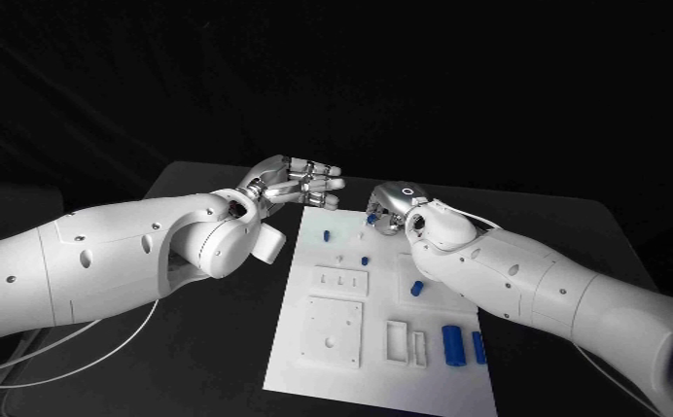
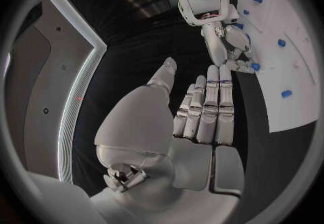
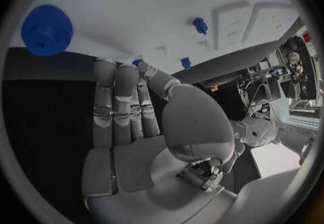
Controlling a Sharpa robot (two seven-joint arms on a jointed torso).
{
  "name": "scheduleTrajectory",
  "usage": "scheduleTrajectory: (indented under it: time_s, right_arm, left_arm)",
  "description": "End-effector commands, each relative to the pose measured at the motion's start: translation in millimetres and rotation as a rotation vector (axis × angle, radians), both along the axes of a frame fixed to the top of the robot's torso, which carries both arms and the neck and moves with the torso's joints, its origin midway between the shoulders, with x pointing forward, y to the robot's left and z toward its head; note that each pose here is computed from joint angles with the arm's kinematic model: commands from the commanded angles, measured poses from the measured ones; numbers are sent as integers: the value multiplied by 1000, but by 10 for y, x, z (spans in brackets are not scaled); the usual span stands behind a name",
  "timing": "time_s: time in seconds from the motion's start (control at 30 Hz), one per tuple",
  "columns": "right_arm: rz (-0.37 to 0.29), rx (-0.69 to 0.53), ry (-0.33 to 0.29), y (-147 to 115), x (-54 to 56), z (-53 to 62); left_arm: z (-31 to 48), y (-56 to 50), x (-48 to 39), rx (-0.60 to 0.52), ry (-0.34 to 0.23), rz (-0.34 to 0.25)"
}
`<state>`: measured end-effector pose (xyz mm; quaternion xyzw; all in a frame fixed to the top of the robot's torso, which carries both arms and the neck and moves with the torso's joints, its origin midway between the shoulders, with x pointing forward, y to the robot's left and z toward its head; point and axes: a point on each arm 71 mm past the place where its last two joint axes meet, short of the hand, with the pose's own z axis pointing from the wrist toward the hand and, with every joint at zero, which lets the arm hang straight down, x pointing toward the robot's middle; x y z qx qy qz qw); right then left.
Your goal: Assemble the parts on the task board
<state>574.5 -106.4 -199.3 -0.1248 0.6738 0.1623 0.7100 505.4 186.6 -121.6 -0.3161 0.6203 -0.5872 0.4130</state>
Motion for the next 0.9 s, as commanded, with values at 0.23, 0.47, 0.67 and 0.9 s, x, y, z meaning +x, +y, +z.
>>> scheduleTrajectory:
  time_s: [0.23,0.47,0.67,0.9]
  right_arm:
    - [-3,0,-31,30,-5,29]
    - [2,-5,-32,56,-10,31]
    - [3,-11,-28,63,-10,27]
    - [7,-11,-27,79,-13,28]
  left_arm:
    - [19,-2,4,3,-9,-8]
    - [18,-3,11,4,-8,-10]
    - [18,0,18,4,-8,-8]
    - [19,-6,18,2,-9,-15]
